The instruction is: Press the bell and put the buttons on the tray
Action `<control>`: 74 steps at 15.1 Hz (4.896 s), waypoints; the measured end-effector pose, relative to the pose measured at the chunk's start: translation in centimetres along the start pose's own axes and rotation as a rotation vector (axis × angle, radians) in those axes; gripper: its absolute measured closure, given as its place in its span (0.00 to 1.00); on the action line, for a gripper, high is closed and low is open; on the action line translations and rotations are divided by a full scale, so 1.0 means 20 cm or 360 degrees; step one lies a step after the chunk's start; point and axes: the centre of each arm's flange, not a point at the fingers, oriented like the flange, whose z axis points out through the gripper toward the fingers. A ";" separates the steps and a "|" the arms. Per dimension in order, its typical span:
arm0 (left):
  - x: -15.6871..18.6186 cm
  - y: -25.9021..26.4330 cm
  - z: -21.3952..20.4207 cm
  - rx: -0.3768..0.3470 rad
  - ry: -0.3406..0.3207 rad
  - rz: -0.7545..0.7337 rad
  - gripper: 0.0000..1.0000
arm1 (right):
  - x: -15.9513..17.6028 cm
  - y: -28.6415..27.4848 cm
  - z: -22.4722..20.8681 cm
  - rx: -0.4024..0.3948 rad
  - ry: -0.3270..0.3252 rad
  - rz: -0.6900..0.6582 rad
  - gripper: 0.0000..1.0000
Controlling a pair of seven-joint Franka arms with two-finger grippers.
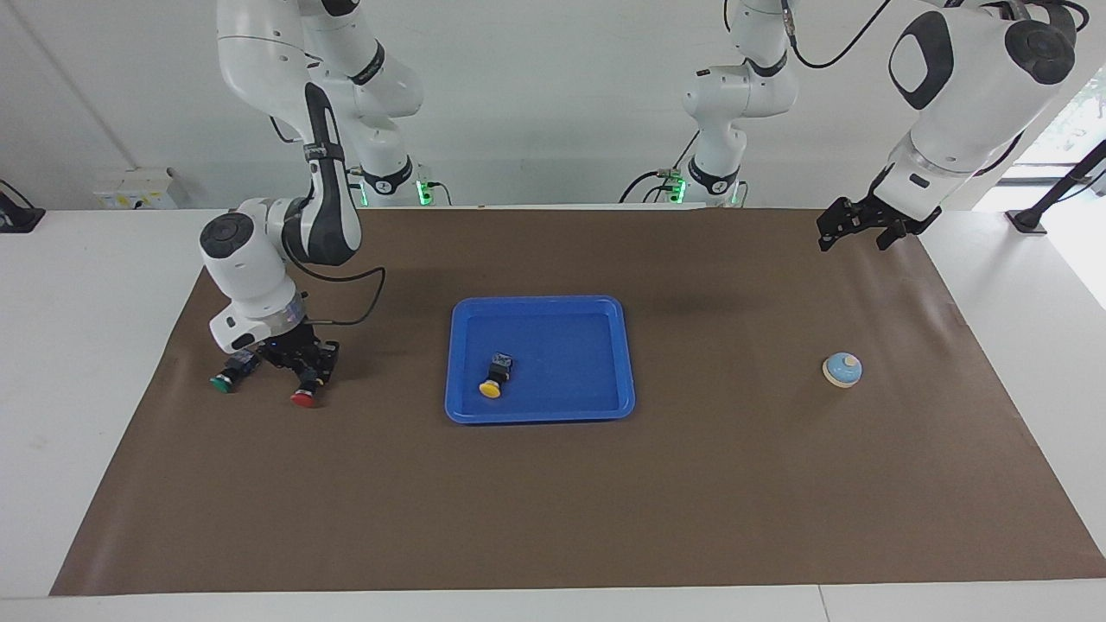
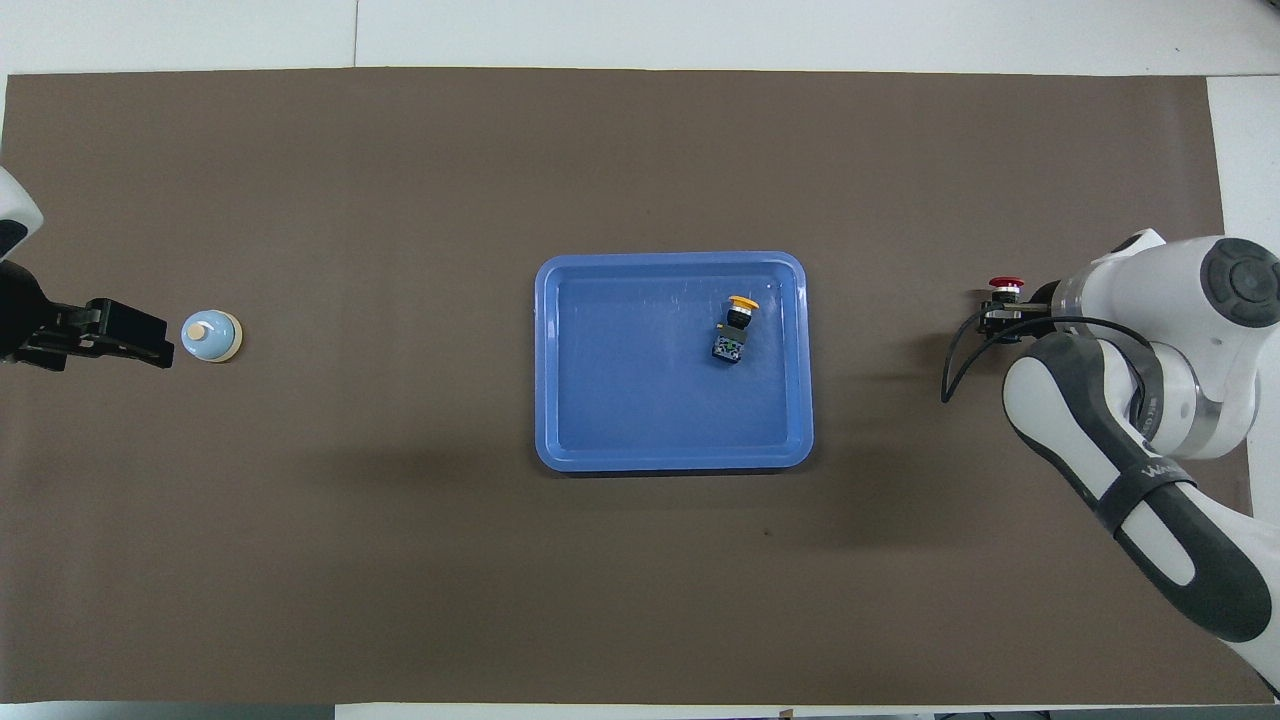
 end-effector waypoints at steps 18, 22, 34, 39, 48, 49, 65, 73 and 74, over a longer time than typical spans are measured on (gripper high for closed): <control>0.00 0.00 0.00 0.0000 0.0000 0.0000 0.00 | -0.25 -1.89 0.00 0.0139 0.0028 0.0224 0.59; 0.00 0.00 0.00 0.0000 0.0000 0.0000 0.00 | -0.30 -1.92 0.13 0.0153 0.0035 0.0239 0.59; 0.00 0.00 0.00 0.0000 0.0000 0.0000 0.00 | -0.02 -1.45 -0.36 0.0029 -0.0037 0.0348 0.00; 0.00 0.00 0.00 0.0000 0.0000 0.0000 0.00 | 0.22 -0.53 -0.57 -0.0008 -0.0066 0.0086 0.00; 0.00 0.00 0.00 0.0000 0.0000 0.0000 0.00 | 0.09 0.66 -0.24 -0.0043 0.0039 0.0044 0.00; 0.00 0.00 0.00 0.0000 0.0000 0.0000 0.00 | 0.04 0.71 -0.18 -0.0053 0.0080 0.0066 0.00; 0.00 0.00 0.00 0.0000 0.0000 0.0000 0.00 | -0.15 0.78 0.16 -0.0055 0.0088 0.0118 0.55; 0.00 0.00 0.00 0.0000 0.0000 0.0000 0.00 | 0.18 0.21 -0.38 0.0001 -0.0038 -0.0093 0.55; 0.00 0.00 0.00 0.0000 0.0000 0.0000 0.00 | 0.20 0.05 -0.43 0.0007 -0.0047 -0.0081 0.55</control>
